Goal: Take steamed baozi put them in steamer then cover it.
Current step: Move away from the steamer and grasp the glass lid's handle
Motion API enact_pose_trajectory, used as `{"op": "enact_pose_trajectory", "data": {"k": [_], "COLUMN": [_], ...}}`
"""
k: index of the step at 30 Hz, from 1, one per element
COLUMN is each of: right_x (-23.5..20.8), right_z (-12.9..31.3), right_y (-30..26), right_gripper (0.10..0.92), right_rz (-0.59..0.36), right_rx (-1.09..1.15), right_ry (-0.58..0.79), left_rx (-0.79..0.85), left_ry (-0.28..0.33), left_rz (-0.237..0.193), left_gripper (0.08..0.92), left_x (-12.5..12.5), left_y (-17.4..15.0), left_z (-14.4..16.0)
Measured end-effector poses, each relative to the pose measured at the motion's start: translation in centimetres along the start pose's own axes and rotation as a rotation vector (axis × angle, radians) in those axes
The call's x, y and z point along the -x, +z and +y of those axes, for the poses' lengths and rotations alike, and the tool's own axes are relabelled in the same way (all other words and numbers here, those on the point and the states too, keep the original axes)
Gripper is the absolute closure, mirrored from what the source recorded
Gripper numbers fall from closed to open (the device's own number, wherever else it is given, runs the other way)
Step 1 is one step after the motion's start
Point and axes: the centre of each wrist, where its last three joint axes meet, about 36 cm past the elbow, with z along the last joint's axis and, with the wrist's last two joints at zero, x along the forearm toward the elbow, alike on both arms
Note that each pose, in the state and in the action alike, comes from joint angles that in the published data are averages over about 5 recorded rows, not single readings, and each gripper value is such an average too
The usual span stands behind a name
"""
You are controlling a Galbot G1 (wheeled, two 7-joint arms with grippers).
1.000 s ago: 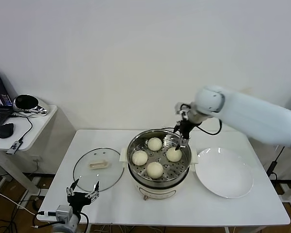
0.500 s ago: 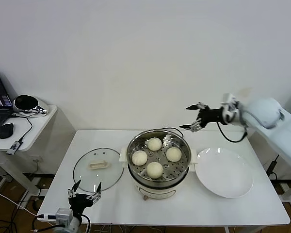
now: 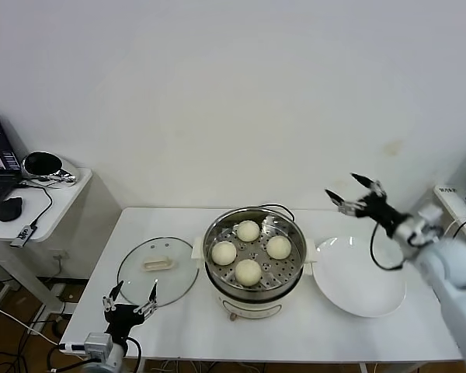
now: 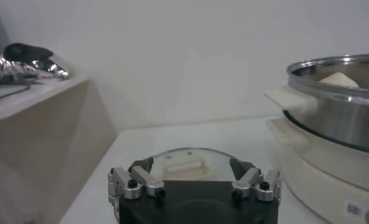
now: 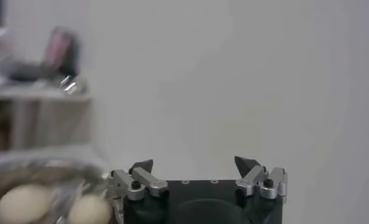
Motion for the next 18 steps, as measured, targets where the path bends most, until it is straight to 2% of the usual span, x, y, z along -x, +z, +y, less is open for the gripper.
{"op": "enact_pose_trajectory", "data": {"k": [5, 10, 14, 18], "right_x": [-4.7, -8.5, -10.9, -12.2], "right_z": [2.1, 4.6, 6.2, 7.1], "right_y": [5.9, 9.7, 11.2, 11.8], "right_gripper": [0.200, 0.200, 0.200, 0.200], "right_rz": [-0.011, 0.009, 0.028, 0.043], "right_rx": [0.149, 0.234, 0.262, 0.265], "right_ry": [0.169, 0.282, 0.337, 0.372], "left_rx": [0.036, 0.117, 0.264, 0.477], "left_ry": [0.004, -0.015, -0.052, -0.105], "left_rz": [-0.017, -0.034, -0.049, -0.061], "left_gripper": [0.177, 0.177, 0.177, 0.177], "left_x": [0.4, 1.0, 1.7, 2.6], "left_y": [-0.1, 0.1, 0.3, 0.7], "left_z": [0.1, 0.2, 0.2, -0.1]}}
